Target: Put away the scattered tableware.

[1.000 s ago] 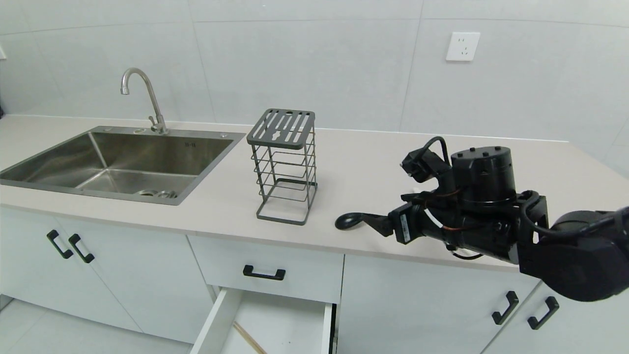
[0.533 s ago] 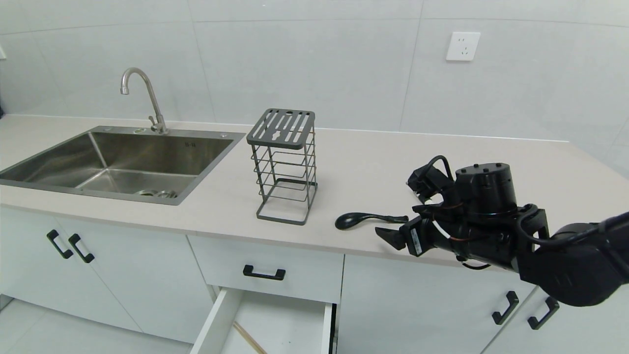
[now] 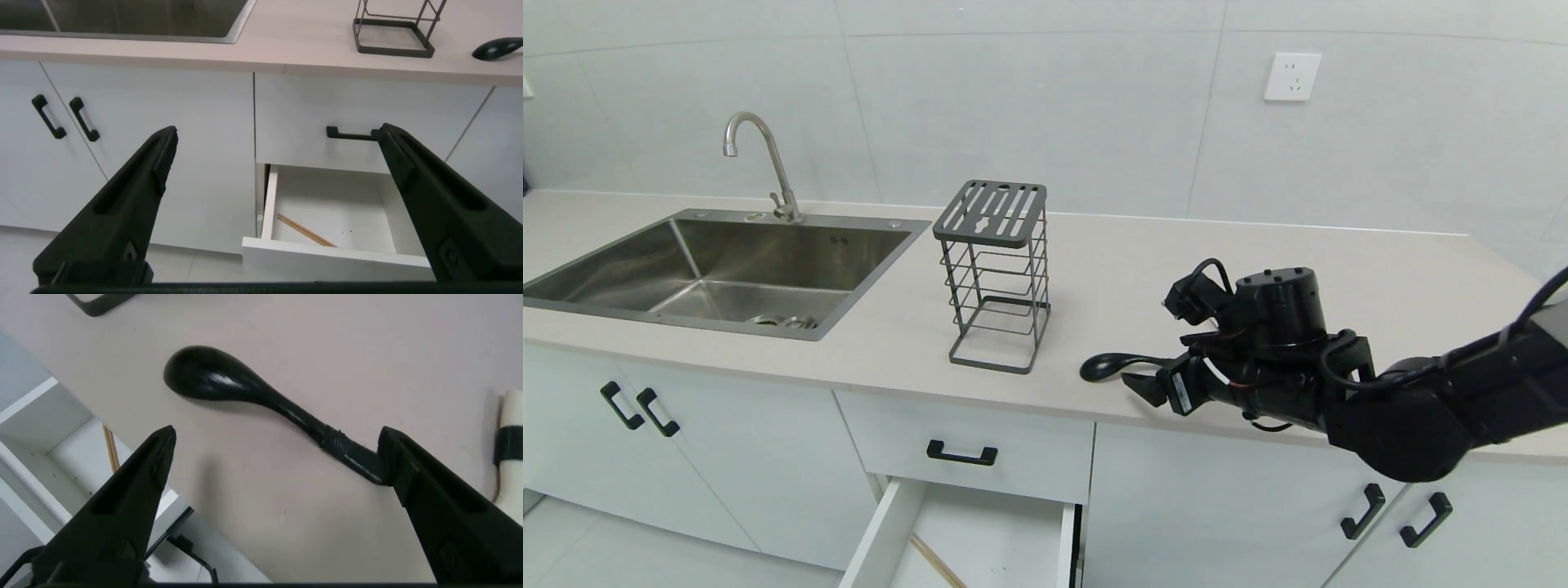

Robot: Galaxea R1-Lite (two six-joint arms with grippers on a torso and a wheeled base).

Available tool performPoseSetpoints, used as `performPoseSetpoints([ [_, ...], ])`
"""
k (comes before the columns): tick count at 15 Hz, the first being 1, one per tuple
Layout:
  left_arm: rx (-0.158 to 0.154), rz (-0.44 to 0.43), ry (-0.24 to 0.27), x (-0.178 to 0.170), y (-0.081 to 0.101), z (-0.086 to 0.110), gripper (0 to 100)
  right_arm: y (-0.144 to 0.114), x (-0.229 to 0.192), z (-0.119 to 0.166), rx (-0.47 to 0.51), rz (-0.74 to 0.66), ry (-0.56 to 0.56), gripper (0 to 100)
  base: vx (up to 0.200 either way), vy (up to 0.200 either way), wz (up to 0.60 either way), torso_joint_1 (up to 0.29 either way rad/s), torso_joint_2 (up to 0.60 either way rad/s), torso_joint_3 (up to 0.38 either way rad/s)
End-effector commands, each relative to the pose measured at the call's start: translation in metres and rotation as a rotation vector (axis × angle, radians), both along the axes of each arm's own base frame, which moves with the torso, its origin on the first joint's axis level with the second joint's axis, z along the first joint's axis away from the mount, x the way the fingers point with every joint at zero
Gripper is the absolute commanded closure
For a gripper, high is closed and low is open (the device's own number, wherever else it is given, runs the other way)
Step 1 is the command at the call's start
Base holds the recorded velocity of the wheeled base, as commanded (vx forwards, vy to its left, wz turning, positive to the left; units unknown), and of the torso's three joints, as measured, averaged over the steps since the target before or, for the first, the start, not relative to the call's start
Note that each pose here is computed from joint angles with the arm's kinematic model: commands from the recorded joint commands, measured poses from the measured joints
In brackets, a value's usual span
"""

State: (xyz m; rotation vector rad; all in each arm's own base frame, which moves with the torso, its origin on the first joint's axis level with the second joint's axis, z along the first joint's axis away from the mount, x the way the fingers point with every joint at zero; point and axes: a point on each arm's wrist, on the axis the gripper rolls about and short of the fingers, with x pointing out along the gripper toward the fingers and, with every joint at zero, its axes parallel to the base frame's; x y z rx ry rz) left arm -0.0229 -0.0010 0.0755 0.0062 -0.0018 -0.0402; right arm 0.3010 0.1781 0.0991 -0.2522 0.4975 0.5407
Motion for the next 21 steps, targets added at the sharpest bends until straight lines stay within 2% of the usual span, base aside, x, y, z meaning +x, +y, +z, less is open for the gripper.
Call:
performPoseSetpoints([
  [1,0.000,0.000,0.002,0.000,0.000,0.000,0,0.003,0.009,-0.013,-0.016,-0.001,0.023,0,0.000,0.000,0.00,0.000,0.00,0.000],
  [10,0.000,0.000,0.002,0.000,0.000,0.000,0,-0.004,0.023,-0.025,-0.029,0.034,0.041,0,0.000,0.000,0.00,0.000,0.00,0.000],
  [14,0.000,0.000,0.000,0.000,0.000,0.000,0,0.002,0.033,-0.024,-0.016,0.032,0.029,0,0.000,0.000,0.00,0.000,0.00,0.000],
  [21,0.000,0.000,0.000,0.000,0.000,0.000,0,0.011,0.043,-0.042,-0.027,0.040,0.054,0,0.000,0.000,0.00,0.000,0.00,0.000],
])
